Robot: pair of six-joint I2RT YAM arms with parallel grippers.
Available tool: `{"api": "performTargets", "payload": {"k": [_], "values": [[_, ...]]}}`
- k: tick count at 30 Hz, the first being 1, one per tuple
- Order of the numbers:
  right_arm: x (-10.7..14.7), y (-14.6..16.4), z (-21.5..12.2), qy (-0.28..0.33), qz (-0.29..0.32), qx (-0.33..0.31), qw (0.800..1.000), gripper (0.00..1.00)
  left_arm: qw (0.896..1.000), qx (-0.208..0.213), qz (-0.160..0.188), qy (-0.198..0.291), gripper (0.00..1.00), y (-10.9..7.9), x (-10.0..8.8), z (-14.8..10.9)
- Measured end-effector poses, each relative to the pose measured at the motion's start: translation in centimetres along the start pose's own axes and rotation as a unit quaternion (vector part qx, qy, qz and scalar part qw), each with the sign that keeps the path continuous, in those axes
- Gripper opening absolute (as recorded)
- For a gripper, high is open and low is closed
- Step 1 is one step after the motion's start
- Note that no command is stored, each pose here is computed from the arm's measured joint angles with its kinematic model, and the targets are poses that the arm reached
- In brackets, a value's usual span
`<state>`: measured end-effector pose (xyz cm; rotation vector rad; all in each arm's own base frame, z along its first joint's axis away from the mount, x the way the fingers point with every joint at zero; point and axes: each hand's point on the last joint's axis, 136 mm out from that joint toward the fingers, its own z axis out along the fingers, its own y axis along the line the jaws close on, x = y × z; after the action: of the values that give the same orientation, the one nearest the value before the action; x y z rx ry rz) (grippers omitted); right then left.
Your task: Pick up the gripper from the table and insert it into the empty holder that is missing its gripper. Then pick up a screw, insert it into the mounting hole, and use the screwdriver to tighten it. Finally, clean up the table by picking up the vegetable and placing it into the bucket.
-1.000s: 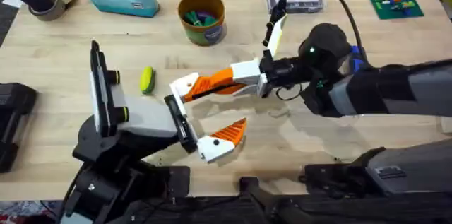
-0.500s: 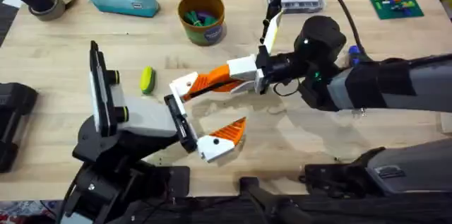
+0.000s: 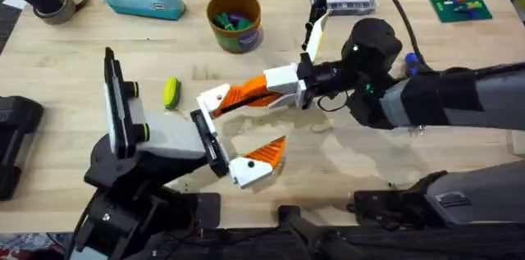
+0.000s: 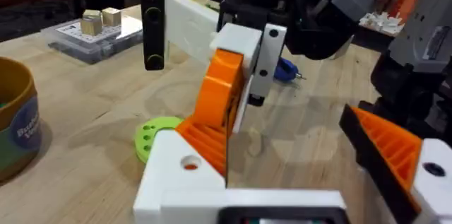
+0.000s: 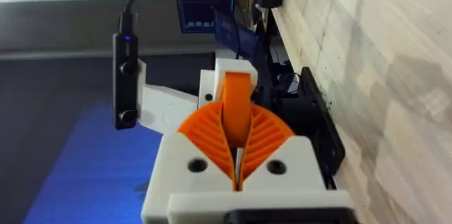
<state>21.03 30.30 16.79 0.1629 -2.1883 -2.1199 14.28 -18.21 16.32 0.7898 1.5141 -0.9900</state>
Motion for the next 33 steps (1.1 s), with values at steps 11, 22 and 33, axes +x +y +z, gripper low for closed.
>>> {"api": "performTargets", "payload": {"k": [11,22,33], "values": [[-0.3,0.0,0.0,-0.006,0.000,0.001,1.000,0.688,1.000,0.003,0.000,0.000,0.989,-0.1,0.0,0.0],[-0.4,0.1,0.0,-0.008,-0.005,0.000,1.000,0.995,1.000,0.005,0.000,0.000,0.989,-0.2,0.0,0.0],[-1.7,0.1,-2.3,-0.023,-0.004,-0.002,1.000,0.994,1.000,0.005,0.000,0.000,0.989,-0.2,0.0,0.0]]}}
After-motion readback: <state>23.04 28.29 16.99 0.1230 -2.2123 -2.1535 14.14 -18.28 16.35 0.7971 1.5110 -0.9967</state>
